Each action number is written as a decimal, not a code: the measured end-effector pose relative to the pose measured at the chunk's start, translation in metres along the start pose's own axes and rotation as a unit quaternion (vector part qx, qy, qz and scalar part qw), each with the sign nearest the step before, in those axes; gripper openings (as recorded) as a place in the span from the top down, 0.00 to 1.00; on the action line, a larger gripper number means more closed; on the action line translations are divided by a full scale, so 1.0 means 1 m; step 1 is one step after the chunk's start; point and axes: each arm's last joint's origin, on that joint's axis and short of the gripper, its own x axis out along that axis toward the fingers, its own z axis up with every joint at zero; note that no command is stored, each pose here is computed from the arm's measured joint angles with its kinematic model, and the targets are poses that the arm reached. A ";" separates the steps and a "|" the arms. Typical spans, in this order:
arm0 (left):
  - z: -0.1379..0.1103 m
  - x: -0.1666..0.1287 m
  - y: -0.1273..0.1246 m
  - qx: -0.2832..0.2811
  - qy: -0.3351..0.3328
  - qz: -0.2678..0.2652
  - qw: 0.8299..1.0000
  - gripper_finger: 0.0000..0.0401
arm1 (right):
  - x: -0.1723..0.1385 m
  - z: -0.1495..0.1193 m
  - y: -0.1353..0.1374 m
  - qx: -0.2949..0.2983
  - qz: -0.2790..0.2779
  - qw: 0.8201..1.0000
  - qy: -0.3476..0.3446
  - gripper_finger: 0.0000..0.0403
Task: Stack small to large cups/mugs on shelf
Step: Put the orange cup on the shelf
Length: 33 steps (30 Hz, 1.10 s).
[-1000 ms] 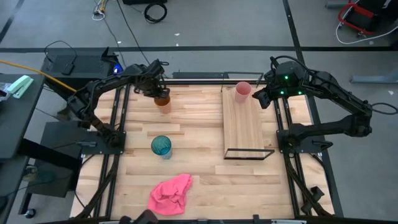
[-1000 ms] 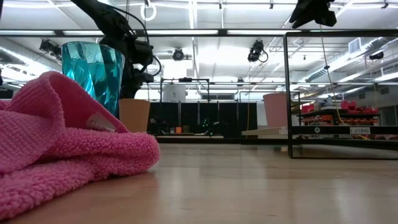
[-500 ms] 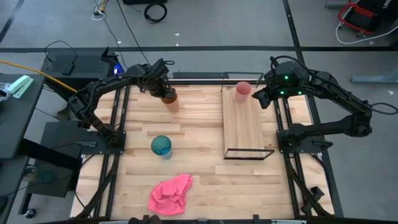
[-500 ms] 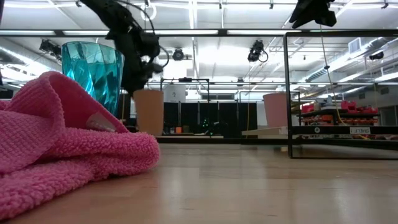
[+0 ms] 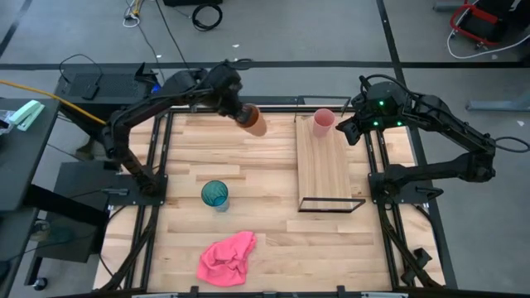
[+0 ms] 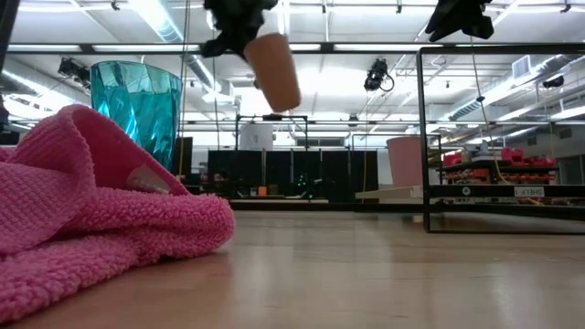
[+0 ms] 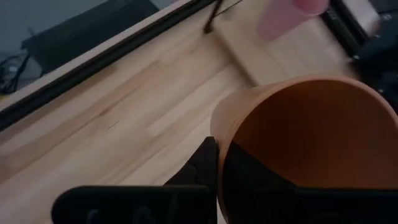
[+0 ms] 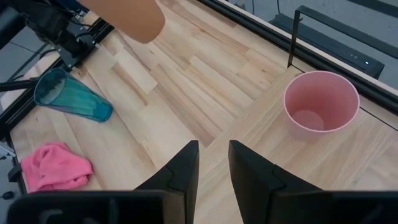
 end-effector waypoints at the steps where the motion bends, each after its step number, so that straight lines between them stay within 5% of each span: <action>1: 0.002 -0.001 -0.008 0.007 0.001 -0.003 1.000 0.98 | 0.000 0.000 0.000 0.000 0.000 1.000 0.000 0.76; 6: 0.008 0.014 -0.042 0.049 0.033 -0.008 0.998 0.98 | 0.000 0.000 0.000 0.000 0.000 1.000 0.000 0.76; 17: -0.001 0.094 -0.095 0.122 0.124 0.010 0.985 0.98 | 0.000 -0.003 -0.001 0.000 -0.008 1.000 0.016 0.76; 26: -0.018 0.151 -0.110 0.140 0.167 0.025 0.976 0.98 | 0.000 -0.003 -0.002 -0.002 -0.008 1.000 0.017 0.76; 33: -0.014 0.163 -0.118 0.135 0.129 0.005 0.982 0.98 | 0.000 -0.003 -0.002 -0.003 -0.008 1.000 0.017 0.76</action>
